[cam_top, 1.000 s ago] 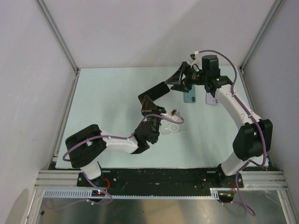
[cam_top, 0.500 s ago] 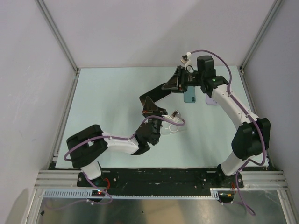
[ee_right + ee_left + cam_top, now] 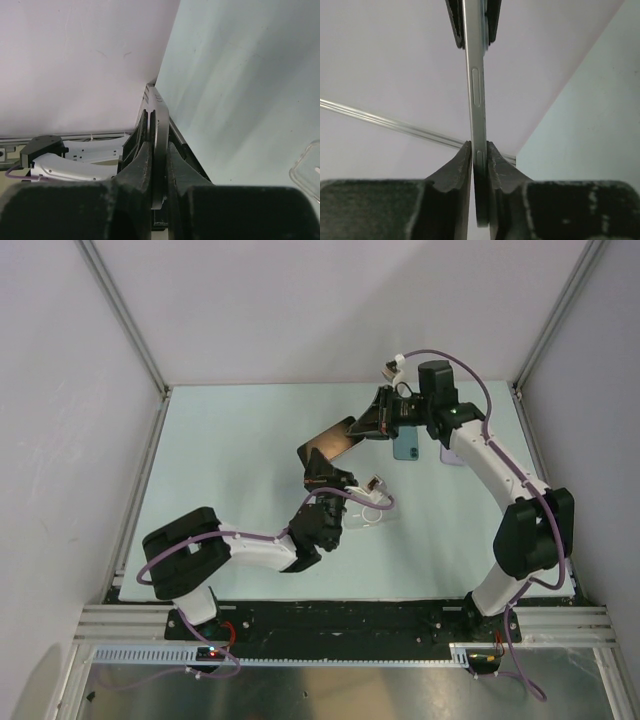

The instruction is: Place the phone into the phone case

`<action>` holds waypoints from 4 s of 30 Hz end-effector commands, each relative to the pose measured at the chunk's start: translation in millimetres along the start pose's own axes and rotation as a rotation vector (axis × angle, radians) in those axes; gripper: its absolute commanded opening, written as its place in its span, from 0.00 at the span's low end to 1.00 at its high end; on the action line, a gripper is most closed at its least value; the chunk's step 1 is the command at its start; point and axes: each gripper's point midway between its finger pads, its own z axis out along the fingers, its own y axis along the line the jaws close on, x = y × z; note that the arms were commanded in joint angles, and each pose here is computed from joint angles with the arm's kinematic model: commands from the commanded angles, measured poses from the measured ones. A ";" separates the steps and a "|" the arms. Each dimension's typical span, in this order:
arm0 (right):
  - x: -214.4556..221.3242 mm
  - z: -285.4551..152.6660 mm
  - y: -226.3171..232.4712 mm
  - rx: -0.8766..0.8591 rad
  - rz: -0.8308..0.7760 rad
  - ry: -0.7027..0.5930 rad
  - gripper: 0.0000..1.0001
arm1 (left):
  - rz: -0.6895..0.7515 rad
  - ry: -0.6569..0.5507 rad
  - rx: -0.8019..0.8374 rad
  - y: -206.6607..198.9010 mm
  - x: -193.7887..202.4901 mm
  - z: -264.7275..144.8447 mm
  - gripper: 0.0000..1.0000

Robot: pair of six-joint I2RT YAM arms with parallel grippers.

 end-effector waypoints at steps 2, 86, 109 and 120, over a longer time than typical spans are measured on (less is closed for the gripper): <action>6.3 0.8 22.0 -0.083 -0.028 0.036 0.01 | -0.262 -0.017 -0.172 51.6 -1.1 -4.0 0.47; 2.7 -2.3 -55.0 -0.147 0.167 -0.150 0.63 | -2.637 0.398 1.342 -15.1 -0.7 -3.6 0.00; 82.1 -91.8 -212.1 0.743 0.175 -0.356 0.60 | -2.318 0.603 1.420 -119.8 -29.2 -59.3 0.00; 103.5 -70.4 -229.6 0.759 0.179 -0.291 0.54 | -2.208 0.642 1.398 -161.4 -29.9 -58.7 0.00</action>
